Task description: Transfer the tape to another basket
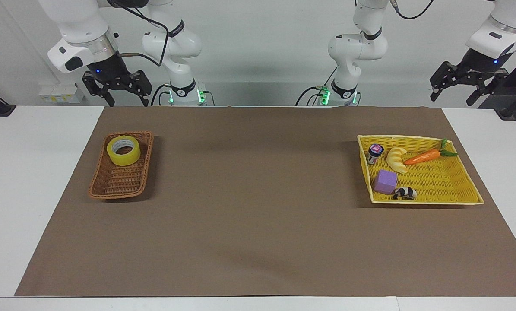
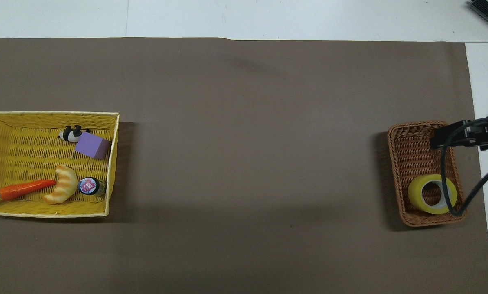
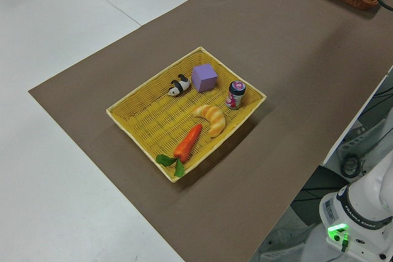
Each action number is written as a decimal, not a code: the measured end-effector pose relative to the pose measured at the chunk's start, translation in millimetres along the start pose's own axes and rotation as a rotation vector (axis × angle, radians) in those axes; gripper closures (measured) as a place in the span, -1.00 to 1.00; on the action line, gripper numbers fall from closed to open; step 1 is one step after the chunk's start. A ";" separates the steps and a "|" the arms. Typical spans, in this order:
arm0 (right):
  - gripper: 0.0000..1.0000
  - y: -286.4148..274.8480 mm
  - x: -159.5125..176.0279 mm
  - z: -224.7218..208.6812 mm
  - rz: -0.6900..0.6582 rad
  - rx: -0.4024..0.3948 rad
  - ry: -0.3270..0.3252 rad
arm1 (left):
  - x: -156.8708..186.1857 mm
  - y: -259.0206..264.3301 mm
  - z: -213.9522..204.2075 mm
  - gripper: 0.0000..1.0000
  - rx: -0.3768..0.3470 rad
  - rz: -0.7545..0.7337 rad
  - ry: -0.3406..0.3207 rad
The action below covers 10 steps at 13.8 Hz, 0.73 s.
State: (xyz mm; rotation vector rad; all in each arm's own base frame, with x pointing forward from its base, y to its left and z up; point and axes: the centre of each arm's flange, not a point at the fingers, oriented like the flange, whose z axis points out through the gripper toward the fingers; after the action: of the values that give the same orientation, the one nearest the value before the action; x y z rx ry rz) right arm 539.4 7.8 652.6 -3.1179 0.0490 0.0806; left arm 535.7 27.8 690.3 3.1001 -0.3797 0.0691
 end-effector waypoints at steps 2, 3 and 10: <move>-1.00 0.2 0.0 0.1 -0.001 0.000 0.000 | 0.0 0.0 0.0 -1.00 0.000 0.000 0.000; -1.00 0.2 0.1 0.1 -0.006 0.000 0.000 | 0.0 0.0 0.0 -1.00 0.000 0.000 0.000; -1.00 0.6 0.4 -0.1 -0.017 0.000 0.003 | 0.0 0.0 0.0 -1.00 0.000 0.000 0.000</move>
State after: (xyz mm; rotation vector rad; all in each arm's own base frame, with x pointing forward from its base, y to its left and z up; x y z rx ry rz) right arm 539.7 7.3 652.7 -3.1179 0.0227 0.0758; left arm 535.7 27.8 690.3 3.1001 -0.3797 0.0691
